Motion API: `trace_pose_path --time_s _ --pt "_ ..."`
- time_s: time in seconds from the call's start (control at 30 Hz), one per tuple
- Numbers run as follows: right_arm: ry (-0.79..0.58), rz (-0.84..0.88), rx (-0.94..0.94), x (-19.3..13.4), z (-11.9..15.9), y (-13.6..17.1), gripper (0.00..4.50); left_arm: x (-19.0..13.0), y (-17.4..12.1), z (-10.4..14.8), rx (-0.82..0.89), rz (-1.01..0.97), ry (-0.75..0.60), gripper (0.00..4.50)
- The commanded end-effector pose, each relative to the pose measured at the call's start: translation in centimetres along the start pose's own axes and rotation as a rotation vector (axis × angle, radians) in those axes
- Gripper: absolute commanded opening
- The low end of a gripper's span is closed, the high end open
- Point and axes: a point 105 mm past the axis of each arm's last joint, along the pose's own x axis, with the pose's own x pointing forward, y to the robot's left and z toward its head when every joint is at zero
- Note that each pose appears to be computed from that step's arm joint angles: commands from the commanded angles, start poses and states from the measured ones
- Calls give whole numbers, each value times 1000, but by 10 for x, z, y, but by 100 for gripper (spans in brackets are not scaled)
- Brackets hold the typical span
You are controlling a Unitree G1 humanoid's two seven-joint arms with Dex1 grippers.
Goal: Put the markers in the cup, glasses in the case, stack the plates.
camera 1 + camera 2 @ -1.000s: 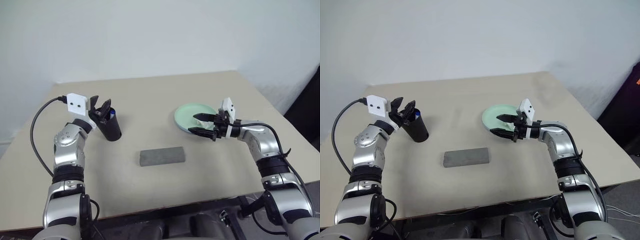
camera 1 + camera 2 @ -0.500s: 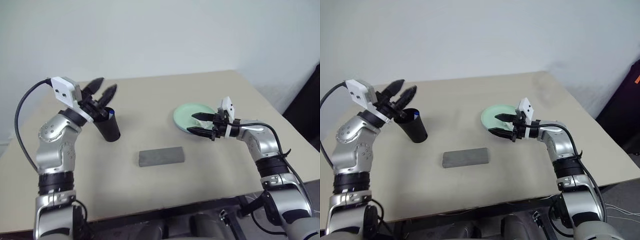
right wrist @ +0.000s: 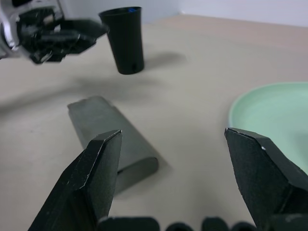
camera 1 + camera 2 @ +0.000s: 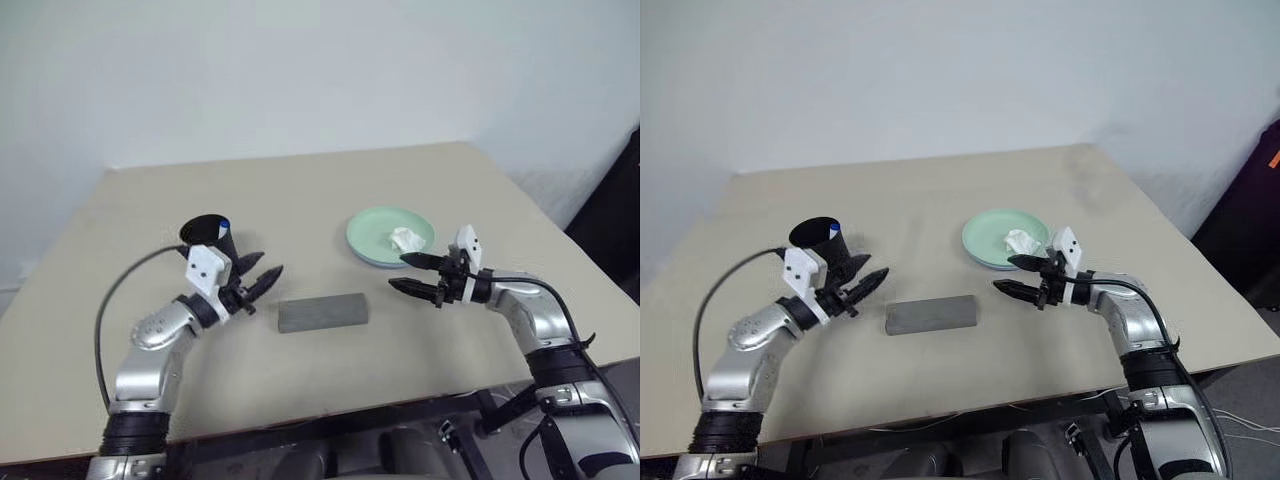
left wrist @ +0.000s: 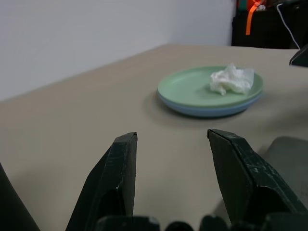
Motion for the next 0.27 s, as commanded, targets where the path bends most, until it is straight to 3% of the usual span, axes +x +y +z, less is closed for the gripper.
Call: trace_pose_path --time_s 0.03,0.27 --pt "-28 -46 -21 -10 9 -3 370 -2 5 -1 33 40 -16 240" --pt "-15 -54 -8 -14 6 0 370 -4 -1 -7 11 58 -16 240"
